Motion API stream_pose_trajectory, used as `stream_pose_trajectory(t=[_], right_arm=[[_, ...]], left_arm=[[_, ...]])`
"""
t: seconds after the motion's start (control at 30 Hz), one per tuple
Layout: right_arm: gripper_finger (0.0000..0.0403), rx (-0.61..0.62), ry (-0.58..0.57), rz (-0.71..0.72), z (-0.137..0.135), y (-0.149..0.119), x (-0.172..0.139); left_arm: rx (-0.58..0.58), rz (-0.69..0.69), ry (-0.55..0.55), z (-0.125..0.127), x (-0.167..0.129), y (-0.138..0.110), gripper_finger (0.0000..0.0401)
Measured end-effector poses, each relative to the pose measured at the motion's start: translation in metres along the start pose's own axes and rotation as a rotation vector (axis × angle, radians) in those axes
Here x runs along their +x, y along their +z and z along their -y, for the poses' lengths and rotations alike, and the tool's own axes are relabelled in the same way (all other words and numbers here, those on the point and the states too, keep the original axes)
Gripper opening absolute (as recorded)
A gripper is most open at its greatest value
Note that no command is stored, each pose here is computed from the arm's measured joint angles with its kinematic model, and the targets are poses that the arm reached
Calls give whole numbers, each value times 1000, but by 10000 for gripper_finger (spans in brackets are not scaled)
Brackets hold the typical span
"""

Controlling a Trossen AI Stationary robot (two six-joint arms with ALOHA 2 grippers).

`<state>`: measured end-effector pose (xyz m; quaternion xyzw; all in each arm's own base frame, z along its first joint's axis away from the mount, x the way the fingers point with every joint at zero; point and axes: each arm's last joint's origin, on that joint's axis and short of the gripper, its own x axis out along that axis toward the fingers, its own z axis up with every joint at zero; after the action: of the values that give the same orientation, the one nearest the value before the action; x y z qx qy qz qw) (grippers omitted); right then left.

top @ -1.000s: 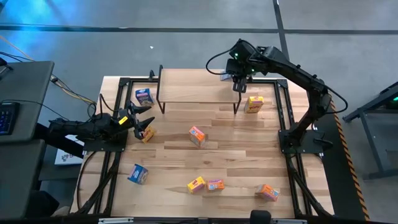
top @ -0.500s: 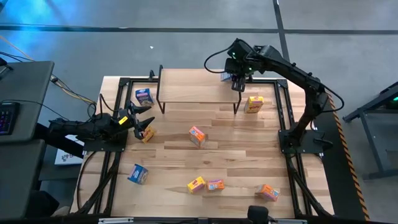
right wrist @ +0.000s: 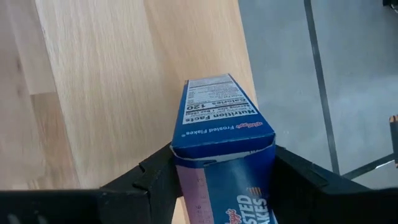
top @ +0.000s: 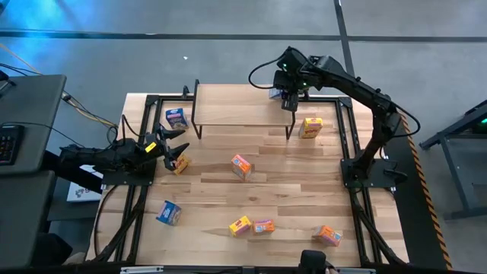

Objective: Stack cereal on shelf
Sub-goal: Put the middle right blue cereal box on the shelf

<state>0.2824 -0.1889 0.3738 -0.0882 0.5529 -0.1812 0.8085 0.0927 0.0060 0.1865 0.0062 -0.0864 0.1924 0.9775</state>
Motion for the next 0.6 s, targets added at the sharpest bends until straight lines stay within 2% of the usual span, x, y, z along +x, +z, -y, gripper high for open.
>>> stream_pose_trajectory(t=[0.6], right_arm=[[198, -39, 2, 48, 5, 2, 1]], left_arm=[[0, 0, 0, 0, 0, 0, 250]])
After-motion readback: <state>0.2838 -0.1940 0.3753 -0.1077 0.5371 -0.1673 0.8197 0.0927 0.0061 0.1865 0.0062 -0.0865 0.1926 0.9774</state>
